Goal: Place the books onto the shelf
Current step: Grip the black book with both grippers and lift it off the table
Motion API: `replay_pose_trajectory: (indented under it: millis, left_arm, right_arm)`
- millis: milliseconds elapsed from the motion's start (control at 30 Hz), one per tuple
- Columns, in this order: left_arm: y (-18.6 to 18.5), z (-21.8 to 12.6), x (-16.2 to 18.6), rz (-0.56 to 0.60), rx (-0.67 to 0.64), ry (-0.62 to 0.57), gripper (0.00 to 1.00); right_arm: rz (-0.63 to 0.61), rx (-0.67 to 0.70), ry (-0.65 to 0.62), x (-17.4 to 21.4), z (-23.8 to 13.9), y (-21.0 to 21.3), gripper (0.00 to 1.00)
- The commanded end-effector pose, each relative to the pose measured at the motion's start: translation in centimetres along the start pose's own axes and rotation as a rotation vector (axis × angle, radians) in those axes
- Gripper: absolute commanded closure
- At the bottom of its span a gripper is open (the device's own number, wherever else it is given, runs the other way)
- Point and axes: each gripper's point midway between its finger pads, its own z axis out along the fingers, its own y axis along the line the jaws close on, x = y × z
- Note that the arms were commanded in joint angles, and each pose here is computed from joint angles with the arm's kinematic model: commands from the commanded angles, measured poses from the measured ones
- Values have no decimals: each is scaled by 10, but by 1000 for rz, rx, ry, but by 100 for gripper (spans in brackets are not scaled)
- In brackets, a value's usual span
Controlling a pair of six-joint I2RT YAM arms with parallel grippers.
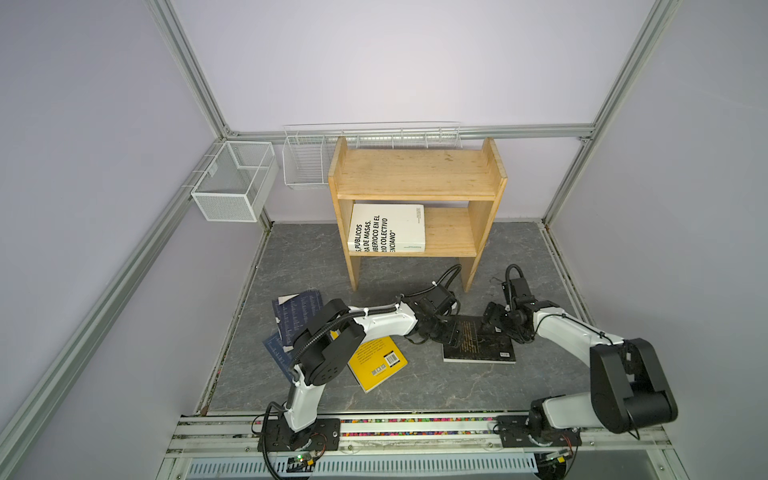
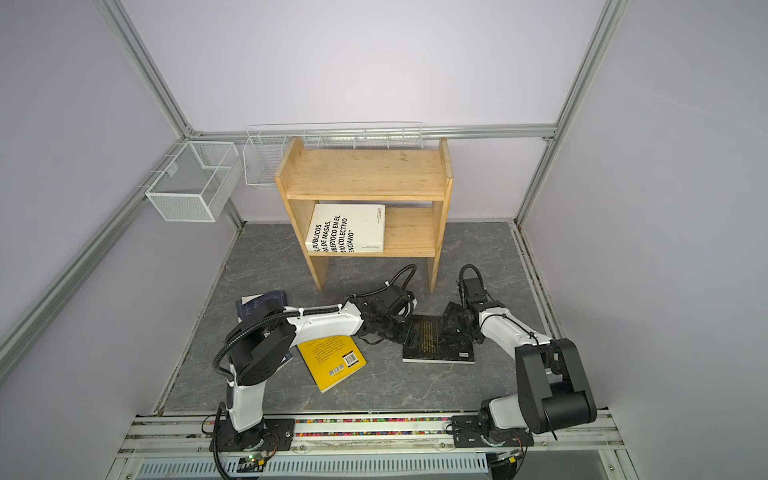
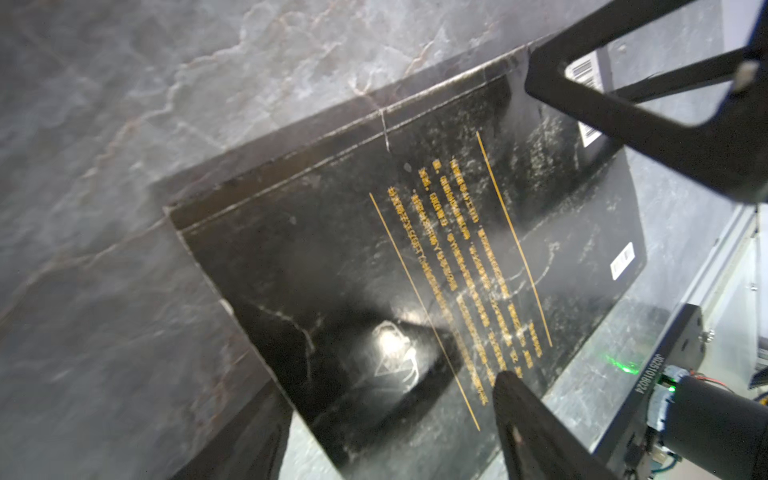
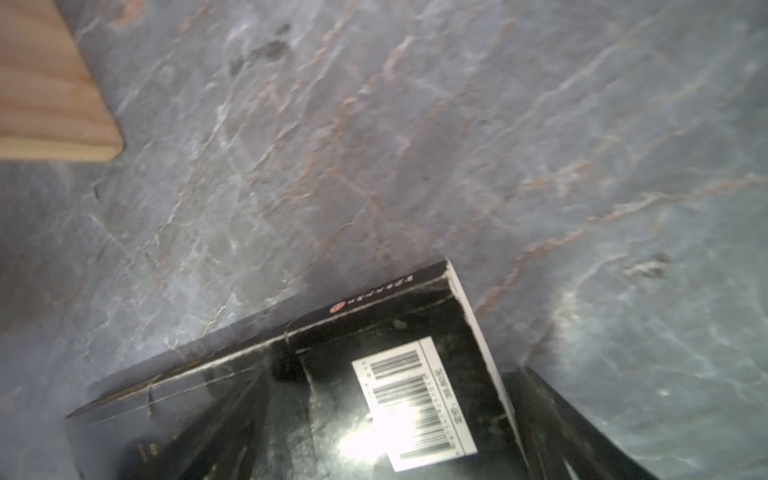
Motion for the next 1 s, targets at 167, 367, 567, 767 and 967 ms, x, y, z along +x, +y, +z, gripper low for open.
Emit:
replay_pose_trajectory:
  millis: [167,367,567,767,967]
  left_arm:
    - [-64,-62,-30,92,164,-216,24]
    - [-67,-103,-35,94,138,-314,23]
    - [-52,-122,-27,66,84,-349,23]
    - [-31,-146,-18,12,14,-405,23]
    - [16,-188,1,-94,-160,-513,19]
  right_arm:
    - [-78,-283,161,55,0,75,11]
    - [-177,-363,155,70,-15,122,11]
    - [-218,-444,163,77,-21,165,11]
    - [-266,-483,203,90,-18,193,11]
    - [-336,-439,211,102,-10,213,11]
